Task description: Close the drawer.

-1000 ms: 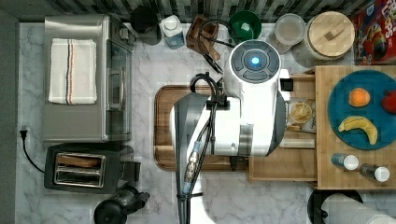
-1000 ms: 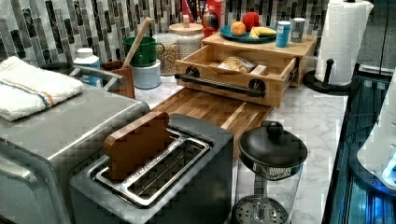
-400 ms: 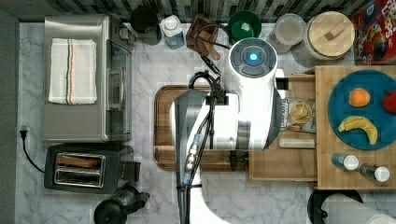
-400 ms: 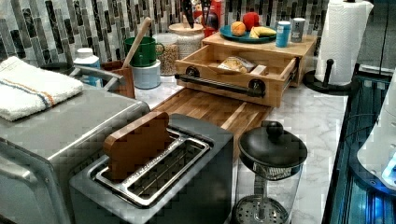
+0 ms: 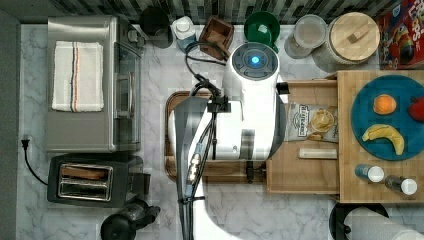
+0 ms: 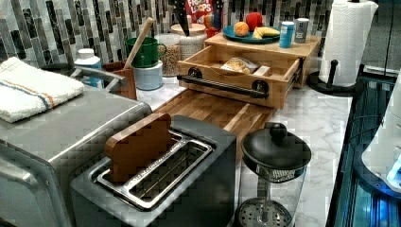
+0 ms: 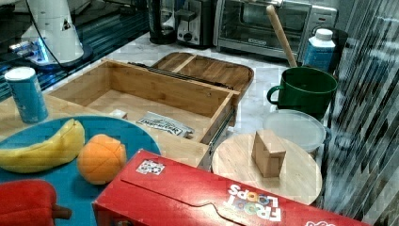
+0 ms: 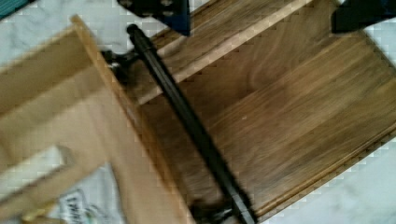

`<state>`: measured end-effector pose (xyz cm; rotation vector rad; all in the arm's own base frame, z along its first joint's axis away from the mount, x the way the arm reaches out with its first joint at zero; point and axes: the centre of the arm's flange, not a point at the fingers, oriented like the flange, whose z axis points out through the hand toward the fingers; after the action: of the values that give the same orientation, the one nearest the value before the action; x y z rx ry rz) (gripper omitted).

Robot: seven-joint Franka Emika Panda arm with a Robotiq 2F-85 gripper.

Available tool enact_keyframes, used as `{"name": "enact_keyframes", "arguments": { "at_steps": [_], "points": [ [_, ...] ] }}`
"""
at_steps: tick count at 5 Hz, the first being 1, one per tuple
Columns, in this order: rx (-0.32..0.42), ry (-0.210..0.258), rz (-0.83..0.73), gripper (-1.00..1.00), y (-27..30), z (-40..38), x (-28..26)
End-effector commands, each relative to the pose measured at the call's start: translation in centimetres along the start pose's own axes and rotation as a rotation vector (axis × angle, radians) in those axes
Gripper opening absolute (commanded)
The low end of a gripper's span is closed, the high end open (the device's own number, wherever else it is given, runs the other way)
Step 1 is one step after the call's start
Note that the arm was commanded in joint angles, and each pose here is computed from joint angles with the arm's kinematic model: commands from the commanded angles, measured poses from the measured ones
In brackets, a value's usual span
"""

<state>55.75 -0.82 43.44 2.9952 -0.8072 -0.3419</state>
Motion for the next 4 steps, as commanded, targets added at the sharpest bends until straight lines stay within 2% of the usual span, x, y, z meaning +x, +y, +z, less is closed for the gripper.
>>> {"name": "enact_keyframes", "arguments": {
  "at_steps": [1,2,4],
  "points": [
    [0.027,0.134,-0.301,-1.0,-7.0,1.6,-7.3],
    [0.018,0.134,-0.387,-1.0,-7.7,3.6,-8.1],
    [-0.088,0.193,-0.52,-1.0,-7.4,9.2,-8.1]
  ]
}}
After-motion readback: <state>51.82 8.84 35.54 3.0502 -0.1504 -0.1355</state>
